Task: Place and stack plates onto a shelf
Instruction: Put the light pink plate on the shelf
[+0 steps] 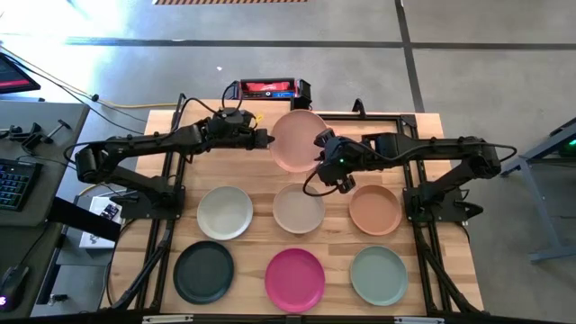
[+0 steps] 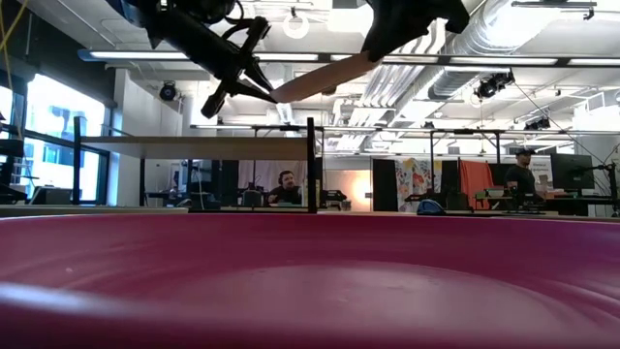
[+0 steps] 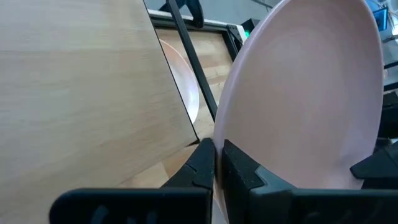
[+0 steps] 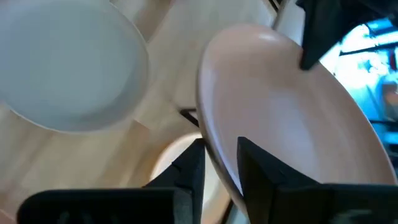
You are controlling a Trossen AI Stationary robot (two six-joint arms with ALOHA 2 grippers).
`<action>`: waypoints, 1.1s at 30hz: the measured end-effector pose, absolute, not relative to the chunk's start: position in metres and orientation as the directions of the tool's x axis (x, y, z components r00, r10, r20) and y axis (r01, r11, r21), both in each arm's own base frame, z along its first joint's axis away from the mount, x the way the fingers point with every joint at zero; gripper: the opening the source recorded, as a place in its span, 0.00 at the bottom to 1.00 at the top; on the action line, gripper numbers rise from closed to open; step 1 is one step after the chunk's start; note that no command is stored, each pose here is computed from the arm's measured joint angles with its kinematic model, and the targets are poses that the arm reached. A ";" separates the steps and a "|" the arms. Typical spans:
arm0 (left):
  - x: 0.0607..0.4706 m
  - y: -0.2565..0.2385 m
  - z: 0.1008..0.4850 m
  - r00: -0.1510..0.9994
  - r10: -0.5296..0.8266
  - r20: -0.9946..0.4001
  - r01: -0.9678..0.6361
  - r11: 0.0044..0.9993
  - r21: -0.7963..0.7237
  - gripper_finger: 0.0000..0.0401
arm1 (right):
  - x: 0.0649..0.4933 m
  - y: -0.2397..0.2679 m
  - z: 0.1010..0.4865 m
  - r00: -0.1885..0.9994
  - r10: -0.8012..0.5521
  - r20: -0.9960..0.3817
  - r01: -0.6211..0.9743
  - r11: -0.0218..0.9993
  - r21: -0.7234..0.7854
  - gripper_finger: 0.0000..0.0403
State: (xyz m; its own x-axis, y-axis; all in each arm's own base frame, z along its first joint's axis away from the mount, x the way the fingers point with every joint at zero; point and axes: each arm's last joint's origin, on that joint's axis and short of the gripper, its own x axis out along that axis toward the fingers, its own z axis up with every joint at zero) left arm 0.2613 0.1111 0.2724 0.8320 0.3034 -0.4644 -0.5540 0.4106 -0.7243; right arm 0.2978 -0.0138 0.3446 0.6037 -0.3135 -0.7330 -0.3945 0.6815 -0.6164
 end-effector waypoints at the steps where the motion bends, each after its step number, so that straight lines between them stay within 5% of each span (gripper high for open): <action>1: 0.260 0.112 0.273 0.831 0.310 -0.462 -0.555 0.408 -0.725 0.00 | 0.297 -0.014 0.346 0.600 -0.336 -0.726 -0.385 0.674 -0.630 0.18; 14: 0.247 0.132 0.274 0.791 0.380 -0.480 -0.603 0.345 -0.720 0.00 | 0.288 -0.009 0.351 0.569 -0.447 -0.691 -0.332 0.644 -0.689 0.19; 33: 0.160 0.143 0.293 0.545 0.540 -0.641 -0.793 0.085 -0.604 0.00 | 0.280 -0.009 0.345 0.485 -0.469 -0.738 -0.328 0.684 -0.651 0.19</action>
